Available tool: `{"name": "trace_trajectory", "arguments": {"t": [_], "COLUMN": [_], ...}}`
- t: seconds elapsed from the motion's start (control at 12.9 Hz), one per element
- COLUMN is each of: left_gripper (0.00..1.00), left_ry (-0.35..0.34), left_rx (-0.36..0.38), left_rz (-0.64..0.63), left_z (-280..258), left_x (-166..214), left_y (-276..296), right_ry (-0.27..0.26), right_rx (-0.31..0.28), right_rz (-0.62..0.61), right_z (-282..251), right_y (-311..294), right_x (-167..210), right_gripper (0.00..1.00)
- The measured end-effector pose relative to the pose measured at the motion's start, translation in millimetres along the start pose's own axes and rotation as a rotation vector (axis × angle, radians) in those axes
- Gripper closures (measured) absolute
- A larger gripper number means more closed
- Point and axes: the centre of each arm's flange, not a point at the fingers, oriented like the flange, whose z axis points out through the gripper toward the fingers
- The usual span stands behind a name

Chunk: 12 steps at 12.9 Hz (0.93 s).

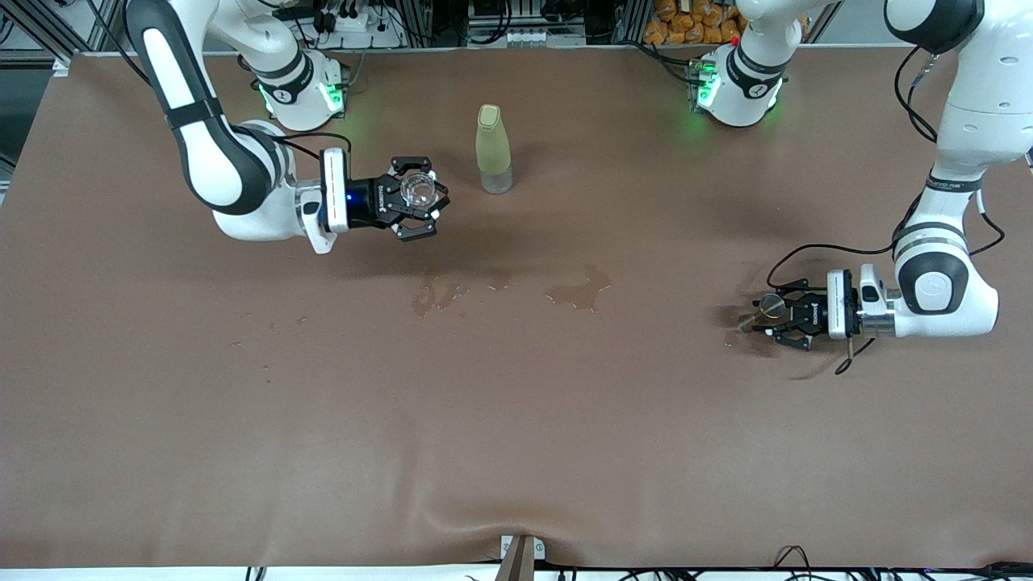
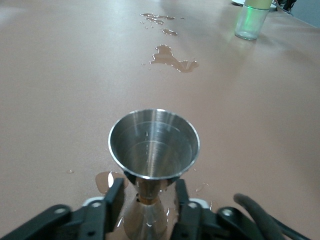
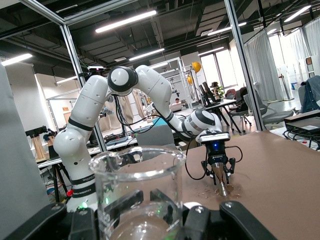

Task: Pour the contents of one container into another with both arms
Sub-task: 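Grasp the steel jigger with the left gripper and lift it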

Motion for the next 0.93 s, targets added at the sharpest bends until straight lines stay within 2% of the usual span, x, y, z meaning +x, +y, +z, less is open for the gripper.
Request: {"name": "trace_trajectory", "arguments": {"t": [0.08, 0.16, 0.23, 0.62, 0.78, 0.93], "left_gripper": [0.65, 0.66, 0.77, 0.78, 0.78, 0.78], "left_ry": [-0.001, -0.003, -0.003, -0.017, 0.000, 0.060], "left_rx": [0.002, 0.005, 0.006, -0.001, -0.007, 0.006], "left_rz": [0.002, 0.007, 0.015, 0.066, 0.119, 0.171], "left_z": [-1, -2, -4, 4, 15, 34], "left_x": [0, 1, 4, 27, 53, 97], "left_y": [-1, -2, -5, -23, -38, -58], "right_ry": [0.000, 0.000, 0.000, 0.001, 0.000, -0.008], "right_rx": [0.000, 0.000, 0.000, 0.000, -0.002, -0.013], "right_rz": [0.000, 0.000, 0.000, 0.000, 0.000, 0.000], "right_z": [0, 0, 0, 0, 0, -1], "right_y": [0, 0, 0, 0, 0, 1], "right_x": [0, 0, 0, 0, 0, -1], "right_gripper": [0.85, 0.85, 0.85, 0.85, 0.85, 0.85]}}
